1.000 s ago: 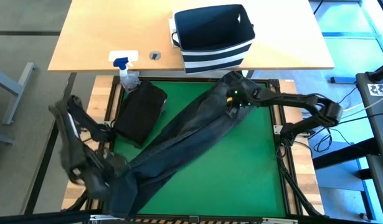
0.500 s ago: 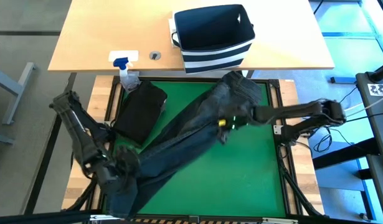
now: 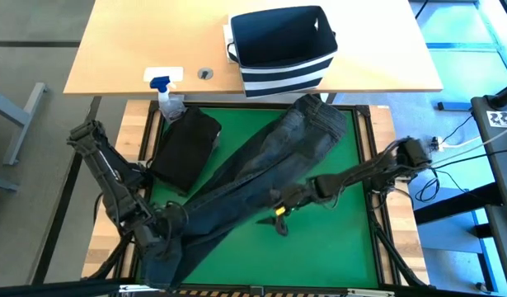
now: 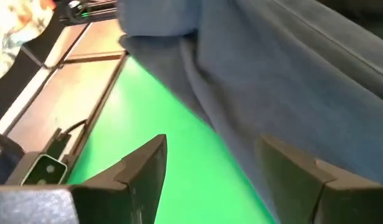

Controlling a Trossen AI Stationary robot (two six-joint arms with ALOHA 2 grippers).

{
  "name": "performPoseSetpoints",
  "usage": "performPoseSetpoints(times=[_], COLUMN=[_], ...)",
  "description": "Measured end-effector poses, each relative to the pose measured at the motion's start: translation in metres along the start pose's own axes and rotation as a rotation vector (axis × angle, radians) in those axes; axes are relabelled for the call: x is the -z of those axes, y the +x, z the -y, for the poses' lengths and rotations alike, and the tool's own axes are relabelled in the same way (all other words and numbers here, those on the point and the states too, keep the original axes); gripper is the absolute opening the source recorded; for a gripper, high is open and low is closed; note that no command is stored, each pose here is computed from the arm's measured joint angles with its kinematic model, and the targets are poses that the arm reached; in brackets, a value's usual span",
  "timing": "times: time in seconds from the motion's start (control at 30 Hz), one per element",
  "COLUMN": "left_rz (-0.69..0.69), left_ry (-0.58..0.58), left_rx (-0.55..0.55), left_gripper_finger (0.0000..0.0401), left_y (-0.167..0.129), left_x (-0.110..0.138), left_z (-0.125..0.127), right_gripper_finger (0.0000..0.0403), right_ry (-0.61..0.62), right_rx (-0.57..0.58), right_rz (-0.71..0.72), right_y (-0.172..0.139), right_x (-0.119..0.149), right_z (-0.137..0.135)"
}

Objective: Fold Laundry from Bin
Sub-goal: Fold the blue pants

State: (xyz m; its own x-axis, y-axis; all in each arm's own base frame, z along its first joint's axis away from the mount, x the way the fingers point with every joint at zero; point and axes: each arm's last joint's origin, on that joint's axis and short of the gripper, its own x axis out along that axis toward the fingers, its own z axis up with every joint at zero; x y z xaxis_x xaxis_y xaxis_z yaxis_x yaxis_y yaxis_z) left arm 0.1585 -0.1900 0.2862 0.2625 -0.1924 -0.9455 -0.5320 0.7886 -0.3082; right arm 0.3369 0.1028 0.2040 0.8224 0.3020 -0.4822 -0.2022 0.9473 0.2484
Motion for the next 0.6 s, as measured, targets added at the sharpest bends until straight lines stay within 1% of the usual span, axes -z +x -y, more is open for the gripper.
performPoseSetpoints(times=[0.07, 0.17, 0.2, 0.27, 0.33, 0.4, 0.5, 0.6], left_rz=[-0.045, -0.114, -0.116, -0.070, -0.016, -0.008, -0.026, -0.013], left_ry=[-0.052, -0.099, -0.100, -0.094, -0.067, -0.024, 0.100, 0.210], left_rx=[-0.044, -0.155, -0.185, -0.247, -0.287, -0.300, -0.264, -0.249], left_gripper_finger=[0.0103, 0.0111, 0.0118, 0.0134, 0.0151, 0.0164, 0.0172, 0.0172], left_y=[0.000, -0.002, -0.003, -0.004, -0.005, -0.001, 0.009, 0.016], left_x=[0.005, 0.012, 0.014, 0.019, 0.022, 0.027, 0.035, 0.042], left_z=[-0.004, -0.014, -0.017, -0.023, -0.028, -0.031, -0.031, -0.032], right_gripper_finger=[0.0241, 0.0241, 0.0241, 0.0241, 0.0241, 0.0241, 0.0241, 0.0241], right_ry=[-0.043, -0.073, -0.075, -0.084, -0.090, -0.073, -0.064, -0.071], right_rx=[-0.021, -0.046, -0.052, -0.053, -0.055, -0.024, -0.012, 0.008], right_rz=[0.005, 0.022, 0.030, 0.028, 0.015, 0.021, 0.030, 0.018], right_y=[0.012, 0.031, 0.038, 0.052, 0.066, 0.081, 0.101, 0.120], right_x=[-0.006, -0.021, -0.027, -0.040, -0.049, -0.058, -0.070, -0.074], right_z=[-0.008, -0.018, -0.021, -0.024, -0.029, -0.026, -0.026, -0.026])
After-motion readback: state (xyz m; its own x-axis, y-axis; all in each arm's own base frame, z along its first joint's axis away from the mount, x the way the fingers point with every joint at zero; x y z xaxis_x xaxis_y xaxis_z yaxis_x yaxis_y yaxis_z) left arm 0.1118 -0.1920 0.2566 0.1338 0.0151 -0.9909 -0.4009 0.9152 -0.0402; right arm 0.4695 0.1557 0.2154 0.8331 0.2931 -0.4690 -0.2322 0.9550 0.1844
